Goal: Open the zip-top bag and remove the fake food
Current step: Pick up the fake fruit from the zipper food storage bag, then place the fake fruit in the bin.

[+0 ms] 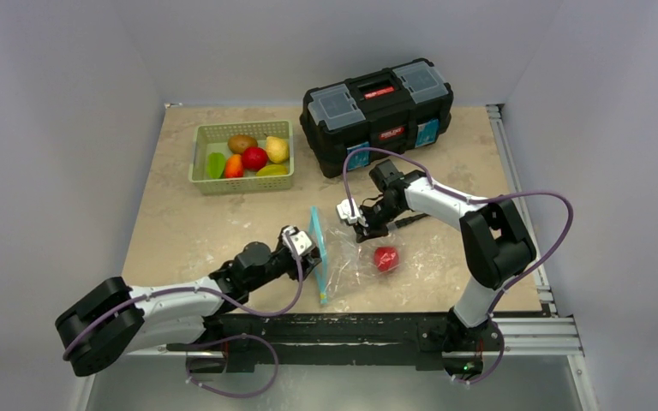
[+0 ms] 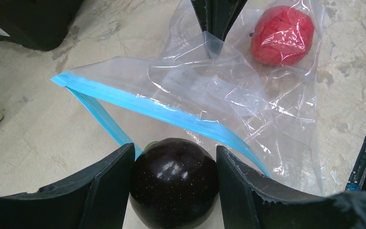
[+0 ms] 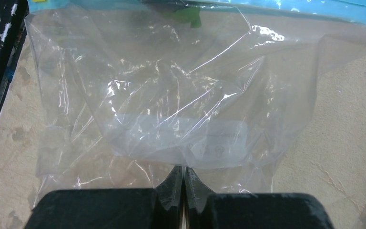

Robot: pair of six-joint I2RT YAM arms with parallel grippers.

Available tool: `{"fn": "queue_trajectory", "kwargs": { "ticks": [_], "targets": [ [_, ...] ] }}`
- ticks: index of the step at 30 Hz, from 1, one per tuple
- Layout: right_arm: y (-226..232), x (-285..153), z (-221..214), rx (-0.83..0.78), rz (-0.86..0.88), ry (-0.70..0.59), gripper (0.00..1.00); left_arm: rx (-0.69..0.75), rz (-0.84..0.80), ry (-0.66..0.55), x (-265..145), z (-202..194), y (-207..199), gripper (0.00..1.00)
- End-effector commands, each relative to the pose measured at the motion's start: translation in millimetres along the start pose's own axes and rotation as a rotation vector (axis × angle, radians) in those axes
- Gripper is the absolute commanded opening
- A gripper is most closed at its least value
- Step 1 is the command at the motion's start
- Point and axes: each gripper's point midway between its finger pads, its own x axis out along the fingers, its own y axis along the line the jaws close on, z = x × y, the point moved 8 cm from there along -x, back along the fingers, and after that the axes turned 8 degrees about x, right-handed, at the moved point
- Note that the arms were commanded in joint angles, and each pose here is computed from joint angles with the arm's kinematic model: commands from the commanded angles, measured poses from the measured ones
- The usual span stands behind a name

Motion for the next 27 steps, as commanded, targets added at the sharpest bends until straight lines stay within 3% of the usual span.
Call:
{"fn": "queue_trajectory", "kwargs": {
  "ticks": [1, 16, 27],
  "targets": [
    [0, -9, 7, -0.033, -0.027, -0.023, 0.00, -0.021, -0.004, -0.018, -8, 5, 2, 0.02],
    [0, -8, 6, -0.031, -0.024, -0.021, 0.00, -0.211, 0.141, 0.106, -29, 54, 43, 0.01],
    [1, -7, 5, -0.029, -0.018, -0.024, 0.00, -0.288, 0.312, 0.091, -25, 89, 123, 0.01]
  ]
}}
